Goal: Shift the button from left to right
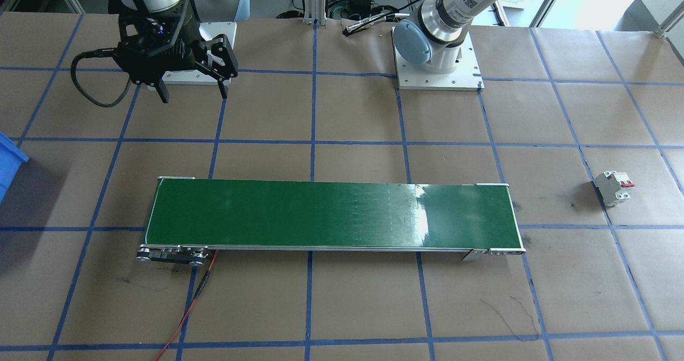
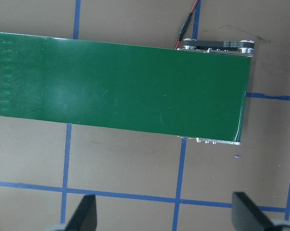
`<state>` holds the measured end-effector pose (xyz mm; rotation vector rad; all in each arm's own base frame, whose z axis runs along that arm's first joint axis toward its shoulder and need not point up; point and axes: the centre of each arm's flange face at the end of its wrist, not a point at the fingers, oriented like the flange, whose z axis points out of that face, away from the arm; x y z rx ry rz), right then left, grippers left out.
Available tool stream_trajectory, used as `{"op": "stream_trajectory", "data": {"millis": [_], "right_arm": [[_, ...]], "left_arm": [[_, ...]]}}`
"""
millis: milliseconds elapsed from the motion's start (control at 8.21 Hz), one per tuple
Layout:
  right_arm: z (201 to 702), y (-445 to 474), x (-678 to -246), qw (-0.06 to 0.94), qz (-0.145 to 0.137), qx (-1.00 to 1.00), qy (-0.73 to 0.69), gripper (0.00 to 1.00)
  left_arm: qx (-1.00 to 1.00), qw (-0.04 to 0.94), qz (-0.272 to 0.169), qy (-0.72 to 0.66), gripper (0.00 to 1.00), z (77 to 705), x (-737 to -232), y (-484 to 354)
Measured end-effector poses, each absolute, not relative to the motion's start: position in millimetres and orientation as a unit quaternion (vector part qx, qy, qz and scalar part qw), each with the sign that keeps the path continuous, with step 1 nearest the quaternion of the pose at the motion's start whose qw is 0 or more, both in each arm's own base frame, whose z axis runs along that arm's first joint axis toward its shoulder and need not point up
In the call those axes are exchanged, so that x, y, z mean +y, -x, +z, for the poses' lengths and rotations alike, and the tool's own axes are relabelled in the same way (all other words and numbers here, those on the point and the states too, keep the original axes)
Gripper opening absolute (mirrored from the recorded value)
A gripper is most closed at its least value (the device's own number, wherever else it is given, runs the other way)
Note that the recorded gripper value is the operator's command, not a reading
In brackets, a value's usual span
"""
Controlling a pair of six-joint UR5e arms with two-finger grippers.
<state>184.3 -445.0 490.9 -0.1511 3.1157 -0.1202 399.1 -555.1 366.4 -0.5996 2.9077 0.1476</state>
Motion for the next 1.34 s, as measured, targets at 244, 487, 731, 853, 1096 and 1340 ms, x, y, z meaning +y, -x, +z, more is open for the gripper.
{"op": "stream_trajectory", "data": {"millis": [244, 487, 731, 853, 1096, 1340], "right_arm": [[491, -184, -445, 0.010, -0.038, 0.998, 0.048, 1.00], [491, -184, -445, 0.010, -0.038, 0.998, 0.048, 1.00], [491, -184, -445, 0.009, -0.038, 0.998, 0.048, 1.00], [491, -184, -445, 0.009, -0.038, 0.998, 0.048, 1.00], [491, -184, -445, 0.009, -0.038, 0.998, 0.048, 1.00], [491, -184, -445, 0.009, -0.038, 0.998, 0.048, 1.00]], "left_arm": [[0.987, 0.075, 0.064, 0.123, 0.00, 401, -562, -344], [0.994, 0.074, 0.067, 0.052, 0.00, 421, -580, -274], [0.993, 0.081, 0.080, -0.013, 0.00, 418, -595, -197], [0.990, 0.089, 0.096, -0.047, 0.00, 407, -596, -163], [0.980, 0.085, 0.120, -0.134, 0.00, 387, -586, -110], [0.971, 0.079, 0.140, -0.179, 0.00, 368, -558, -65]]}}
